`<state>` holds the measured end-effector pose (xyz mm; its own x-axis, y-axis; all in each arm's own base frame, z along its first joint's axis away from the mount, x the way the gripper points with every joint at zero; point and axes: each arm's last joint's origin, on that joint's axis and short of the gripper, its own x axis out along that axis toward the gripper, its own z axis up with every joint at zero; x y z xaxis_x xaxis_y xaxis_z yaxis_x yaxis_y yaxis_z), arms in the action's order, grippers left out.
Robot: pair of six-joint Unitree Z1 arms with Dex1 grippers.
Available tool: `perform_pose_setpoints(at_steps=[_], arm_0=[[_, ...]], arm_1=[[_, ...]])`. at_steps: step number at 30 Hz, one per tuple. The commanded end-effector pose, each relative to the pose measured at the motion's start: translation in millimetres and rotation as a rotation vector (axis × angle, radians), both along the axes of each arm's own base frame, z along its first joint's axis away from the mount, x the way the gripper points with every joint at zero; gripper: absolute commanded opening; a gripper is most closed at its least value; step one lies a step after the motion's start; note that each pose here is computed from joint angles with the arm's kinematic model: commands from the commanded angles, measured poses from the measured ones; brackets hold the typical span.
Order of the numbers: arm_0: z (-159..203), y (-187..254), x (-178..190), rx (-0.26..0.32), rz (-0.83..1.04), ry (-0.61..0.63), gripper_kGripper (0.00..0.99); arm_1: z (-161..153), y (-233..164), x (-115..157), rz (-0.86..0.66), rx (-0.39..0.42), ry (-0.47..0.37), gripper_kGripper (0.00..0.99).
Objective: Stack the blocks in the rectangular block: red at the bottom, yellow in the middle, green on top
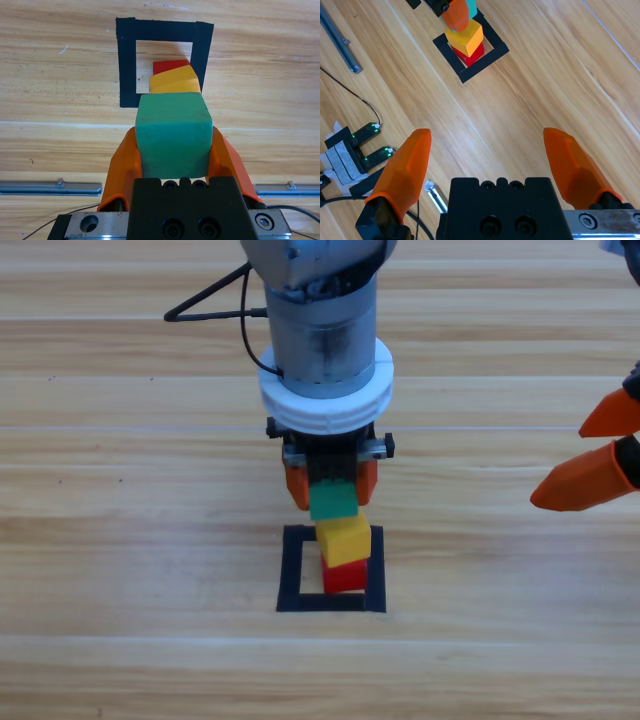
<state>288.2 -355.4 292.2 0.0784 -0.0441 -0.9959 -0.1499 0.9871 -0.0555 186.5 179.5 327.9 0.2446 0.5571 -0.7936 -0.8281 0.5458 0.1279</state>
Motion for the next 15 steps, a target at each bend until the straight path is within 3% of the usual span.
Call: perform_pose_setpoints(at_steps=[1,15], arm_0=[[-20.1,-12.2,-3.7,0.031,-0.045,0.040,0.000],[-29.7,-13.5,-3.1,0.050,-0.092,0.062,0.000]], arm_1=[[-16.8,5.8,10.5,-0.003,-0.031,0.051,0.989],[-18.3,7.0,11.0,0.004,-0.027,0.061,0.989]])
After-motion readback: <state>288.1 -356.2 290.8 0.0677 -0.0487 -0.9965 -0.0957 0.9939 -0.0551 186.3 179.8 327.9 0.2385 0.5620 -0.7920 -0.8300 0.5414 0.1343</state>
